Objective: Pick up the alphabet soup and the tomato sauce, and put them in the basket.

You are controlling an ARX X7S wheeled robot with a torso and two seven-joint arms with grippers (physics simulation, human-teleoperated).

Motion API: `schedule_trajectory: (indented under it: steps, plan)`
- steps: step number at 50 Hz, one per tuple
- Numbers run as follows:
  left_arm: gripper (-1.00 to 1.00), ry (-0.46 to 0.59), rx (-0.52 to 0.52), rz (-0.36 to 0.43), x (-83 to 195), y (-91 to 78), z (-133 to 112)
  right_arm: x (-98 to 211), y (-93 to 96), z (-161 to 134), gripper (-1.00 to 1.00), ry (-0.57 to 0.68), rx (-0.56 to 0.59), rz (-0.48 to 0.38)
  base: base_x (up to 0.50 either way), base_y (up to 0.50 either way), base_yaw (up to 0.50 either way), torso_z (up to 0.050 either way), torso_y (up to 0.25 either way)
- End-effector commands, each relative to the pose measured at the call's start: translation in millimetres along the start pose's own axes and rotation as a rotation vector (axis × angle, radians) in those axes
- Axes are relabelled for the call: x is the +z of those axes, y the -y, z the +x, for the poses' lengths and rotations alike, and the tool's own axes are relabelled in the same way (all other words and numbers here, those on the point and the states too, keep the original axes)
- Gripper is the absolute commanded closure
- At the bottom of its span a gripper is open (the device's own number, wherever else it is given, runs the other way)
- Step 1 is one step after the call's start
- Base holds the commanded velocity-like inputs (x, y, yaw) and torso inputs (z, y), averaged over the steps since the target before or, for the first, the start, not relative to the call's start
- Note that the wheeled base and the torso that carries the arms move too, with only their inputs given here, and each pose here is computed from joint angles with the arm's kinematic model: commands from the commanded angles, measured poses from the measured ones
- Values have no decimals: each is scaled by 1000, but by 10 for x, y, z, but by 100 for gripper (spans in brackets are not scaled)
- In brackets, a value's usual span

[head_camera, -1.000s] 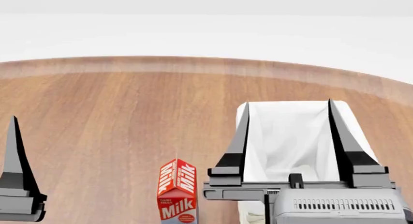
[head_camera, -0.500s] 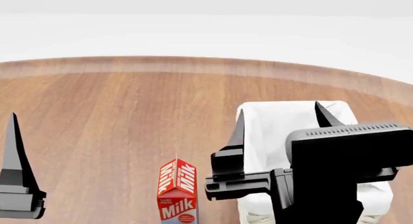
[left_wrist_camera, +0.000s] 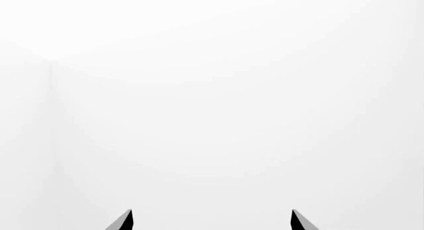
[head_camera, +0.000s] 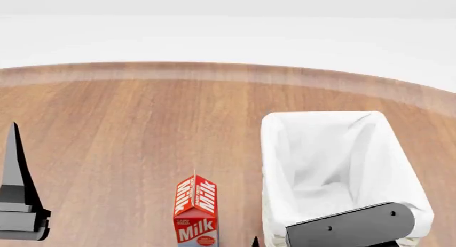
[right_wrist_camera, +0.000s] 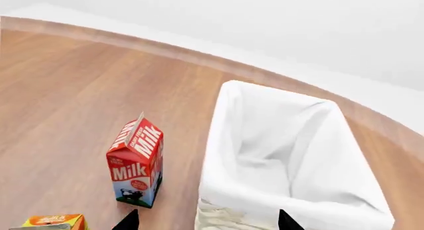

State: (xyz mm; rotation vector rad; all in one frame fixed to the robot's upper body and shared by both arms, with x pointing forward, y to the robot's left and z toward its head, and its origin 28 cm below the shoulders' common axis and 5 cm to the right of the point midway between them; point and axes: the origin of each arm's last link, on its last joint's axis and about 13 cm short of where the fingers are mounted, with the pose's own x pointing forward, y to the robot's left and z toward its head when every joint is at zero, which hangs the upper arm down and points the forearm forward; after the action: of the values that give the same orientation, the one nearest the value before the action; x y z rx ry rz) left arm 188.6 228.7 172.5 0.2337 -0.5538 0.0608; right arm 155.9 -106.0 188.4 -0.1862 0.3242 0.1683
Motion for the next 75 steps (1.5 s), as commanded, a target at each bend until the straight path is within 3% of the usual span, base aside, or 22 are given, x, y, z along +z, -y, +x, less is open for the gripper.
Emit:
schedule_trajectory:
  steps: [1,14,47,75]
  plan:
    - [-100,1,-1,0,12,7,-4,-323,0,-195,-100,-164,8,-61,0,0,0,0,0]
    - [-100,-1,-2,3,20,6,-15,-384,-25,-374,-100,-212,29,-84,0,0,0,0,0]
    - [-100,-4,4,5,2,10,-18,-1072,-27,-440,-100,-513,31,1,0,0,0,0,0]
    - [-100,0,6,7,12,0,-34,-1269,-58,-395,-100,-531,41,16,0,0,0,0,0]
